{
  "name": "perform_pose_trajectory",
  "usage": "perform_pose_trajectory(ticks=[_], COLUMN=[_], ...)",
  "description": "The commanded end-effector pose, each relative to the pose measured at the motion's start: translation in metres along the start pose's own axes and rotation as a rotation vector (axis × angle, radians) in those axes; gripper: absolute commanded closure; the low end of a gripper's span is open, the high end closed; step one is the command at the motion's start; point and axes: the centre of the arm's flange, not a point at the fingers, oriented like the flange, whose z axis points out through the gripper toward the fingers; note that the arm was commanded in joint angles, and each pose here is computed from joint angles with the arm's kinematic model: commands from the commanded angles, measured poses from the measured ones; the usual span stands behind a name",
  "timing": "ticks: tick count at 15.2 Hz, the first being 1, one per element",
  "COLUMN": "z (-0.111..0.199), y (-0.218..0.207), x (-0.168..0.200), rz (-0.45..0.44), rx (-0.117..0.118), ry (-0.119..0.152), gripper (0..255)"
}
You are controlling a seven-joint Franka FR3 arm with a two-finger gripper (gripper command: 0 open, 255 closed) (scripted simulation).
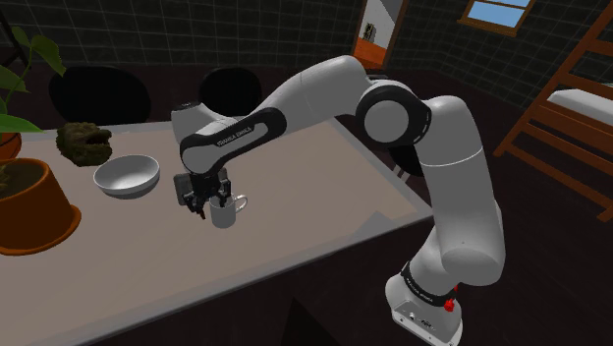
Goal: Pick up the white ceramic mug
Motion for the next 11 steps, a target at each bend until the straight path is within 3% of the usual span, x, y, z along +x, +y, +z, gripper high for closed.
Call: perform_pose_trajectory(ticks=[1, 11], z=[0.001, -0.01], y=[0.0, 0.001], x=[0.0, -0.002], rz=[0.0, 0.0], rx=[0.0, 0.0], ry=[0.0, 0.0], gripper=[255, 255])
